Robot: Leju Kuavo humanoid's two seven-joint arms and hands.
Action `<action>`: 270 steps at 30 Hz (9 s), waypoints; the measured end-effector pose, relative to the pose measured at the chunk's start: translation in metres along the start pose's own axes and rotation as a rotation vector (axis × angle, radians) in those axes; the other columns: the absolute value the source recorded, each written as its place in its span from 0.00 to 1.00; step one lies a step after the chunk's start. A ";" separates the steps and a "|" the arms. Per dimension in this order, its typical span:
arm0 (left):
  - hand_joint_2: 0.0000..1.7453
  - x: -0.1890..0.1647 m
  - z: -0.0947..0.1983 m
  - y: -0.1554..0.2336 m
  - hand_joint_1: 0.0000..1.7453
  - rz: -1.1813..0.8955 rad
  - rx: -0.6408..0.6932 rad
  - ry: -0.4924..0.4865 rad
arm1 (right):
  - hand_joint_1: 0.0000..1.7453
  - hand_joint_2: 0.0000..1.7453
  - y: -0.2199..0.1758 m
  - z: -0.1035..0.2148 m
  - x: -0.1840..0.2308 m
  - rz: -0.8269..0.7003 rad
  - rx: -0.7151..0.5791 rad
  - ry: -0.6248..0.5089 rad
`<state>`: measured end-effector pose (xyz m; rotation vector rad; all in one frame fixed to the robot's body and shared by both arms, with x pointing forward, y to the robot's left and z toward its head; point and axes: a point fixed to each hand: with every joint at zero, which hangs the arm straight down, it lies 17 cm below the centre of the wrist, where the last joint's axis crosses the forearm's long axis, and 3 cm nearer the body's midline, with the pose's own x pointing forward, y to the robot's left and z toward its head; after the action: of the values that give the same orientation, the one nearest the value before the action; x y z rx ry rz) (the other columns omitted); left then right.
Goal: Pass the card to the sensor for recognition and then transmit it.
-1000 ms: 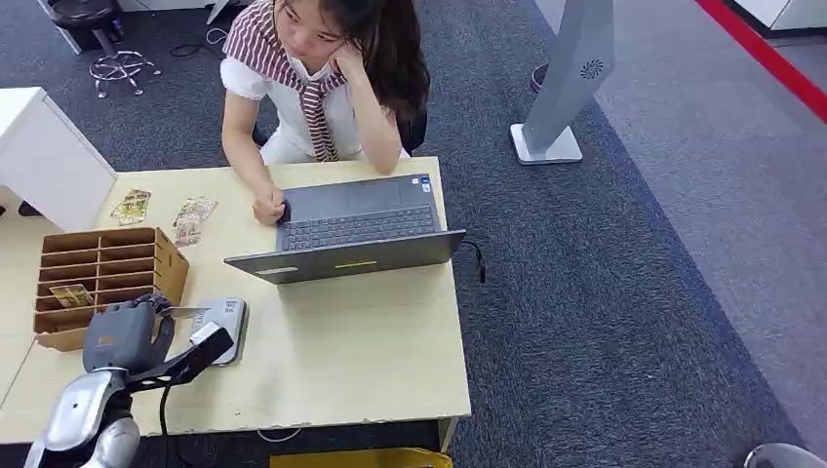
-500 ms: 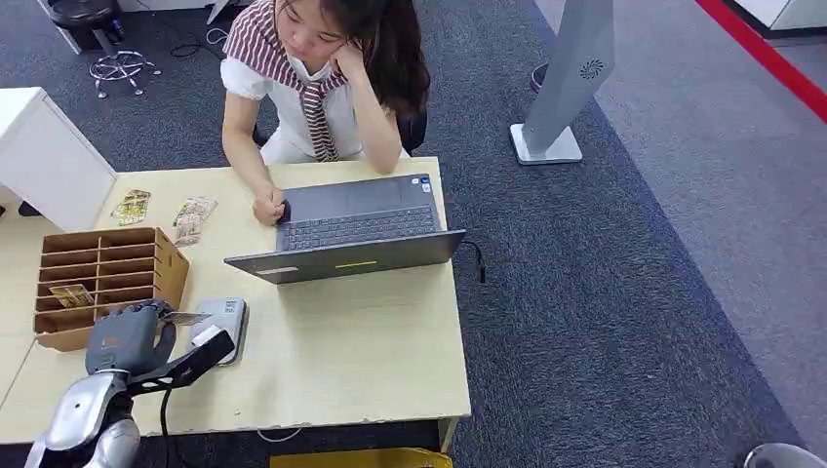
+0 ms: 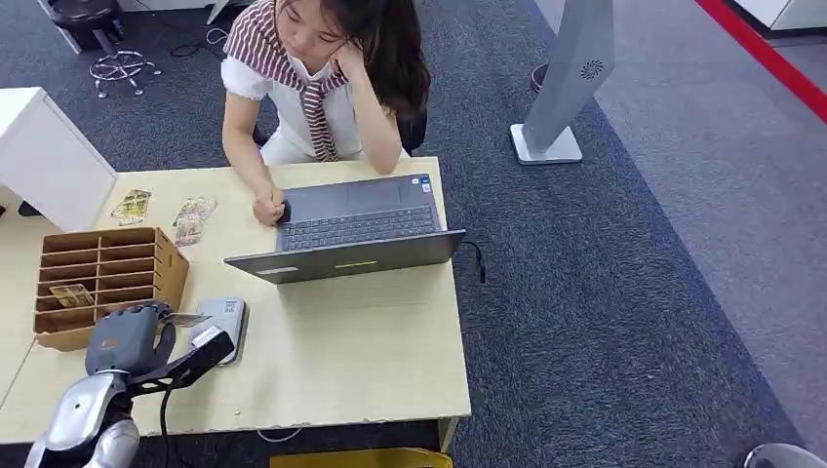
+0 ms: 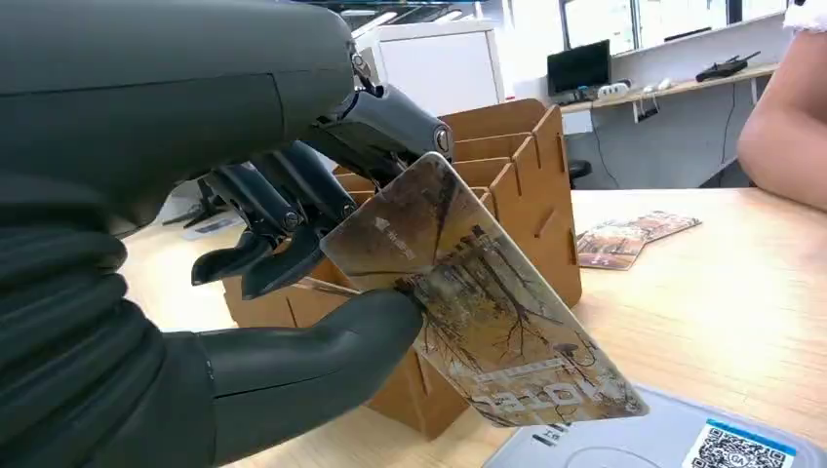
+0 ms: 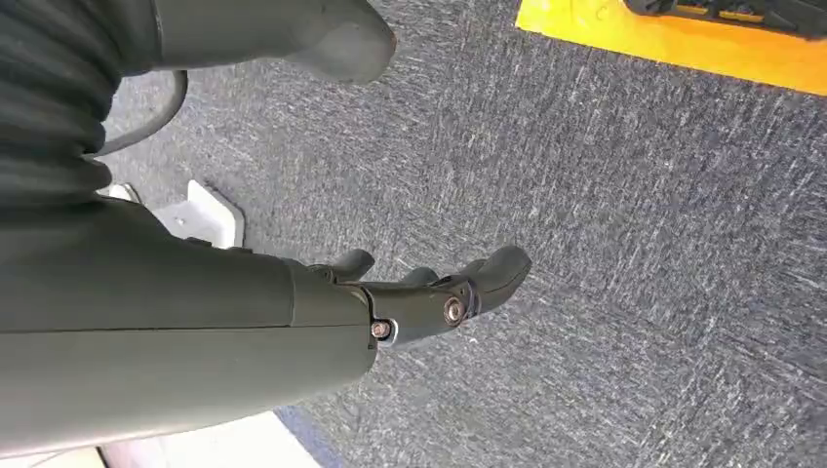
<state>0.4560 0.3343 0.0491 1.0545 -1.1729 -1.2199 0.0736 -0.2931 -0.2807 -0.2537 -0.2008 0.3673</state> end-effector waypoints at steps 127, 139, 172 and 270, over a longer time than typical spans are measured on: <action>1.00 -0.027 0.110 0.039 0.00 -0.046 0.314 -0.052 | 0.00 1.00 -0.006 0.000 -0.017 -0.076 -0.039 0.082; 1.00 -0.077 0.099 0.046 0.00 -0.018 0.385 0.081 | 0.00 1.00 -0.006 0.000 -0.015 -0.060 -0.035 0.073; 1.00 -0.127 0.020 0.050 0.00 -0.011 0.374 0.217 | 0.00 1.00 -0.005 -0.001 -0.006 -0.003 -0.023 0.045; 1.00 -0.029 -0.070 0.192 1.00 -0.115 0.549 0.004 | 0.00 1.00 -0.002 -0.001 0.003 0.027 -0.002 -0.003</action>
<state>0.5493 0.3758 0.2288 1.5445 -1.5057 -0.9991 0.0773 -0.2939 -0.2803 -0.2581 -0.2012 0.3938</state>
